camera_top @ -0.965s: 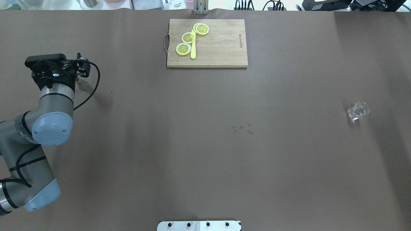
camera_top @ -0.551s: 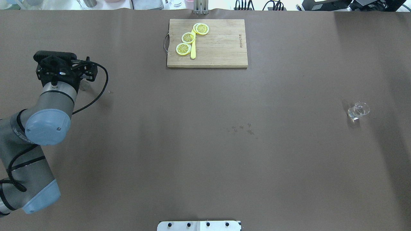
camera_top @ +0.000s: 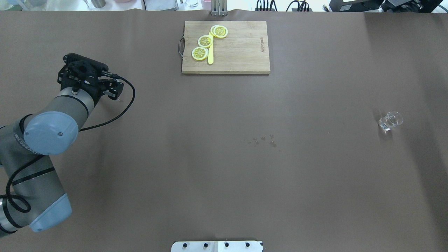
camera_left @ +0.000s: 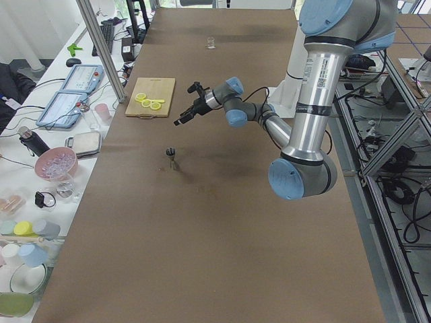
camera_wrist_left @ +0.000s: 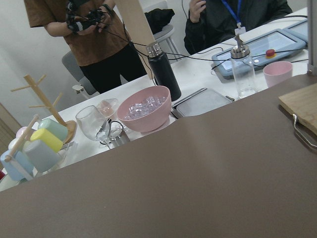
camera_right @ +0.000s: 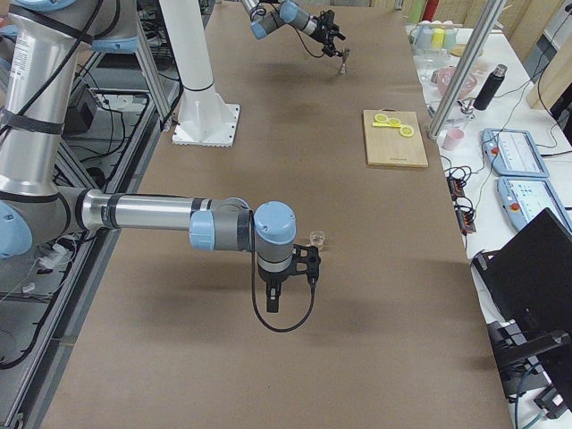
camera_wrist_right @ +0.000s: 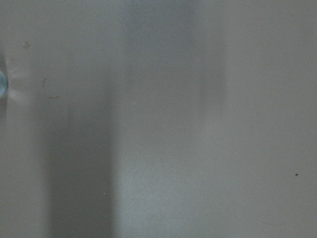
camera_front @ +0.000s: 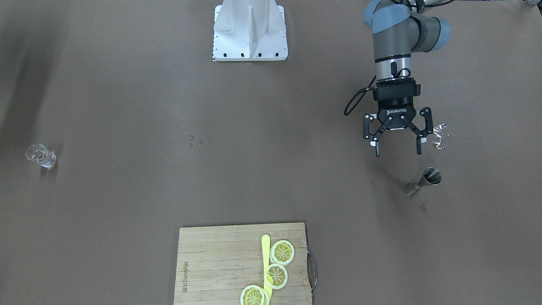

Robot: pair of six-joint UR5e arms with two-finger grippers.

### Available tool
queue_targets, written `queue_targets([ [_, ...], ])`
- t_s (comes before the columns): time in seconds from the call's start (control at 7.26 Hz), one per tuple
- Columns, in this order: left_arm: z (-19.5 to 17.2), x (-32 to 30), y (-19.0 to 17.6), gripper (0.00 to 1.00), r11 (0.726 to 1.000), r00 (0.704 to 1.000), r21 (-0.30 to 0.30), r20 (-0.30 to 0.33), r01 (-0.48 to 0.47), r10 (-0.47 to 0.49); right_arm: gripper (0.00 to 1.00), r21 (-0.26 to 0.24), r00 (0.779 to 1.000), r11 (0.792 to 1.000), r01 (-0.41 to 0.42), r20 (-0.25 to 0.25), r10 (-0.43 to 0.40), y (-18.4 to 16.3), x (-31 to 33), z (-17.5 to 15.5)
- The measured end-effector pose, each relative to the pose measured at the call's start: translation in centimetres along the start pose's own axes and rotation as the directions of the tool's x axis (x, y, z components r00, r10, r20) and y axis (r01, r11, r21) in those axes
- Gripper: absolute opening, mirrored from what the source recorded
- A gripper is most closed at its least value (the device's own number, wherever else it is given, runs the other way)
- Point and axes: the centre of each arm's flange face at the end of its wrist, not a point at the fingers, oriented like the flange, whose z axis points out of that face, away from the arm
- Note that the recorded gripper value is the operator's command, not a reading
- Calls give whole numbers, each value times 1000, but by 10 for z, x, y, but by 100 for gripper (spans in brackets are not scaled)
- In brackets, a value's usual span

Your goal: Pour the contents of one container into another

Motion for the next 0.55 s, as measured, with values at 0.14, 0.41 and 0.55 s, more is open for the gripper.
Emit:
queue_targets([
  [0.14,-3,11,-7,95,998,996,-21,-61,-59,58,100,-1,1000,1000,1,-2,-1,0,1,1],
  [0.41,-6,18,-26,95,983,970,-55,-185,-172,160,100,7,1000,1000,10,-10,-10,-6,0,-2],
  [0.55,-5,15,-36,95,971,948,-63,-239,-232,211,100,9,1000,1000,20,-19,-20,-7,0,-2],
])
